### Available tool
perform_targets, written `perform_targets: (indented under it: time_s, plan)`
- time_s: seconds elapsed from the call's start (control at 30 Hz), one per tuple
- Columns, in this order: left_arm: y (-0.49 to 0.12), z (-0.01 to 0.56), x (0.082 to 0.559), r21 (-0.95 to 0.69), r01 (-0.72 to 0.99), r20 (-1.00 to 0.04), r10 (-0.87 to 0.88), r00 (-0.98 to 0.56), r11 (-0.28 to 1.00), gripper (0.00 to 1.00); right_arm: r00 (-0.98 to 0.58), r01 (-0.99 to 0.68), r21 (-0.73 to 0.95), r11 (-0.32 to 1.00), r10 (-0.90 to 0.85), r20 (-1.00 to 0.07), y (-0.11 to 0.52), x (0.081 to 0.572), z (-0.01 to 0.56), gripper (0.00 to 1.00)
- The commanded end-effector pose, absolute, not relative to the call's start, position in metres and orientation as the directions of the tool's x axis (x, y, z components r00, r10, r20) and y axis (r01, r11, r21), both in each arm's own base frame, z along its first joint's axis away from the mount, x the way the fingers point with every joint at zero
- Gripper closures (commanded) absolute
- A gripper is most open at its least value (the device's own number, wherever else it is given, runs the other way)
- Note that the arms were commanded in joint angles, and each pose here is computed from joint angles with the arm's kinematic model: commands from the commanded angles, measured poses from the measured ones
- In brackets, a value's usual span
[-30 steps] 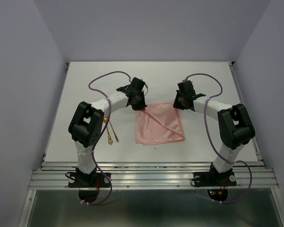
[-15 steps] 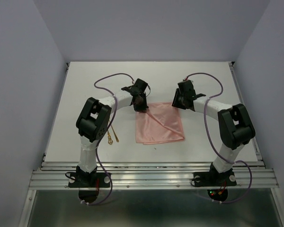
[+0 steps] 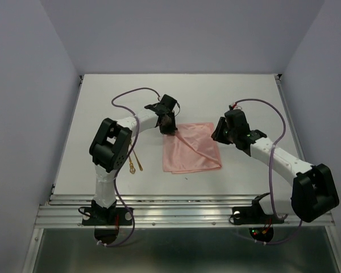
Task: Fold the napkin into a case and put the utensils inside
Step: Smooth out the upper triangle-folded napkin at the center of the board.
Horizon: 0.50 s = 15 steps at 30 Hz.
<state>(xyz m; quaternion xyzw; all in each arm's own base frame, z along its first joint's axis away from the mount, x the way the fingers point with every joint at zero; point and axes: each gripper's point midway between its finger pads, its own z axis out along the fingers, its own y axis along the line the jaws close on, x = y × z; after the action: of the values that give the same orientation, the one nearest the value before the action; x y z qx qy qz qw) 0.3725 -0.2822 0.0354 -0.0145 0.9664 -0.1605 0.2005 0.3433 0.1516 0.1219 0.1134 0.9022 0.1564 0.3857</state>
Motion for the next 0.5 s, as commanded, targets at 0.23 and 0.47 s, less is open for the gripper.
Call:
perform_targets:
  time_s: [0.23, 0.47]
  plan:
    - [-0.293, 0.082, 0.354, -0.355, 0.103, -0.445, -0.072, -0.892, 0.929, 0.93, -0.782, 0.112, 0.418, 0.901, 0.34, -0.523, 0.168, 0.268, 0.091, 0.73]
    - [-0.313, 0.087, 0.372, -0.376, 0.141, -0.473, -0.059, -0.879, 0.916, 0.93, -0.804, 0.13, 0.378, 0.917, 0.32, -0.501, 0.162, 0.262, 0.073, 0.78]
